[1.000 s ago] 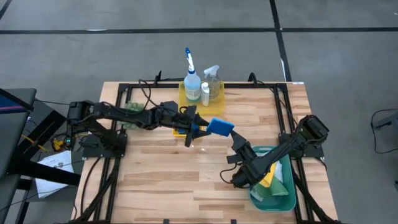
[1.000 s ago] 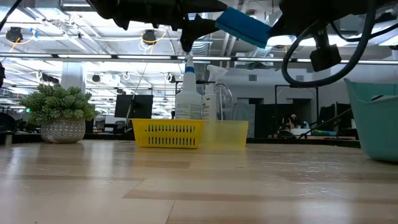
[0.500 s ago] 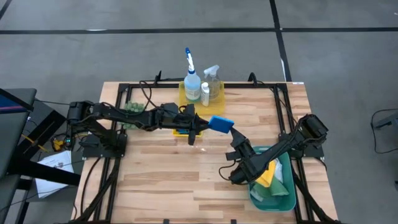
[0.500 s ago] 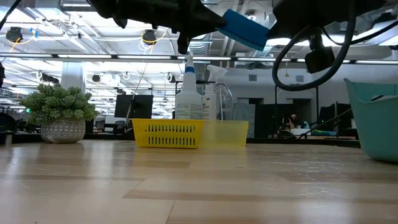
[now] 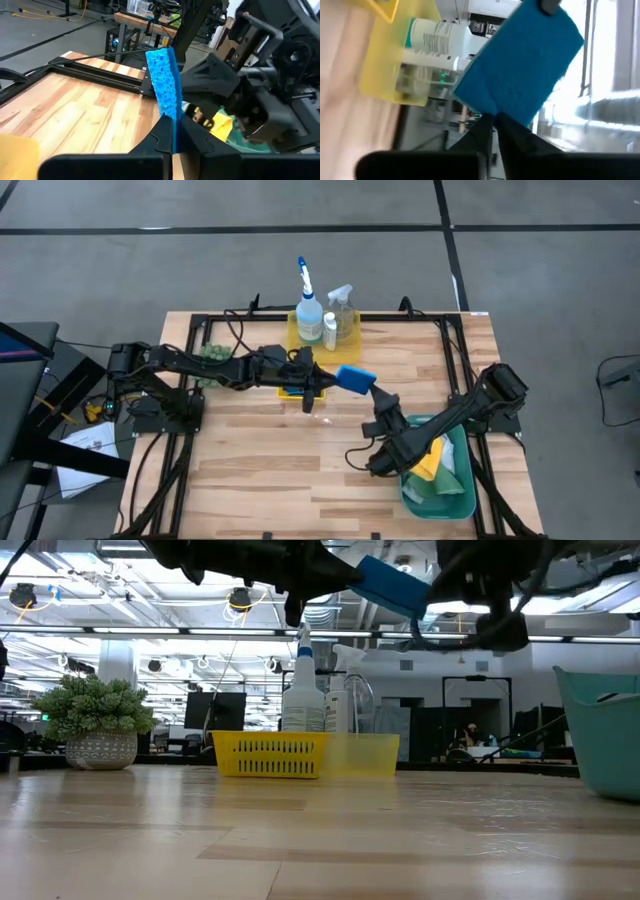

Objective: Pick & Place Kitchen Items
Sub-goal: Put the blue sponge into the bottom yellow bin

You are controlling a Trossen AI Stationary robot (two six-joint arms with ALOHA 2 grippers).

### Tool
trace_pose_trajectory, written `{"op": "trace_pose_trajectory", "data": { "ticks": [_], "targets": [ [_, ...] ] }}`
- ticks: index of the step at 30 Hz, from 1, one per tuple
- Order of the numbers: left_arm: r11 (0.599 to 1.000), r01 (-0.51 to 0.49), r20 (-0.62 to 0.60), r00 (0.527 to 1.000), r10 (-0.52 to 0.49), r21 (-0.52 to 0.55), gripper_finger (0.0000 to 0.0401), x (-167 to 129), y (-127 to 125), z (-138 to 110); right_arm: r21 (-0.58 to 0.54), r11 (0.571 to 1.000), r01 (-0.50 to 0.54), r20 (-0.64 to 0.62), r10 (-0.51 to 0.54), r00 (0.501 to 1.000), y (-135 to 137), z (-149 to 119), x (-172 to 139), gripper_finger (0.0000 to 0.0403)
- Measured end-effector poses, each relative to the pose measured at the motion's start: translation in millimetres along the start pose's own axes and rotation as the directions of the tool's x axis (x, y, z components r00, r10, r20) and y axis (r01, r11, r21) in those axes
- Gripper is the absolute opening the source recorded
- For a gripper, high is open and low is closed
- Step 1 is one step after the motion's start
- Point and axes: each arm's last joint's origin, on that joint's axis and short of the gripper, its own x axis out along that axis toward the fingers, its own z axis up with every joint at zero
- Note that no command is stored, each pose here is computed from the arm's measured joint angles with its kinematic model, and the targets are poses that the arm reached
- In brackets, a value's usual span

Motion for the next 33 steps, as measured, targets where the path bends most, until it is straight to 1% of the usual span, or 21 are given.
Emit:
{"op": "trace_pose_trajectory", "data": {
  "ticks": [4,6,8,11,14,16,18,22,24,26,28,30,33],
  "targets": [
    [0.999,-0.038,0.010,0.999,0.038,0.002,0.0004,0,1,1,0.151,0.988,-0.025,0.010,0.024,1.000,-13,-1,-5,0.0059],
    [0.999,-0.046,0.012,0.999,0.046,0.000,0.0004,0,4,1,0.238,0.970,-0.044,0.017,0.041,0.999,-21,-3,-7,0.0086],
    [0.999,-0.046,0.012,0.999,0.046,0.000,0.0004,0,4,1,0.336,0.940,-0.064,0.025,0.059,0.998,-30,-9,-10,0.0116],
    [0.999,-0.053,0.014,0.998,0.053,0.000,0.0004,0,5,2,0.490,0.867,-0.091,0.045,0.080,0.996,-45,-19,-15,0.0168],
    [0.998,-0.058,0.002,0.998,0.058,0.001,0.0004,0,6,0,0.631,0.766,-0.123,0.075,0.097,0.992,-60,-31,-21,0.0223],
    [0.998,-0.068,0.008,0.998,0.068,0.001,0.0004,0,6,1,0.694,0.705,-0.149,0.099,0.112,0.989,-67,-38,-26,0.0253],
    [0.997,-0.082,0.006,0.997,0.082,0.001,0.0004,0,7,0,0.744,0.649,-0.160,0.123,0.102,0.987,-73,-44,-31,0.0274],
    [0.992,-0.127,0.013,0.992,0.127,-0.002,0.0004,0,8,0,0.849,0.504,-0.160,0.169,0.029,0.985,-86,-57,-41,0.0290],
    [0.986,-0.169,0.019,0.985,0.169,-0.003,0.0004,0,10,-1,0.872,0.457,-0.177,0.191,0.017,0.982,-91,-63,-45,0.0291],
    [0.976,-0.217,0.025,0.976,0.218,-0.010,0.0004,-1,12,-3,0.887,0.418,-0.194,0.210,0.008,0.978,-94,-69,-50,0.0291],
    [0.965,-0.259,0.029,0.965,0.260,-0.029,0.0004,-2,14,-4,0.896,0.391,-0.212,0.228,0.005,0.974,-95,-73,-53,0.0291],
    [0.961,-0.270,0.035,0.962,0.272,-0.054,0.0004,-2,17,-3,0.901,0.372,-0.223,0.239,0.002,0.971,-96,-76,-56,0.0291],
    [0.963,-0.258,0.030,0.965,0.261,-0.079,0.0004,-2,18,-3,0.907,0.352,-0.230,0.249,-0.007,0.969,-96,-79,-58,0.0291]
  ]
}}
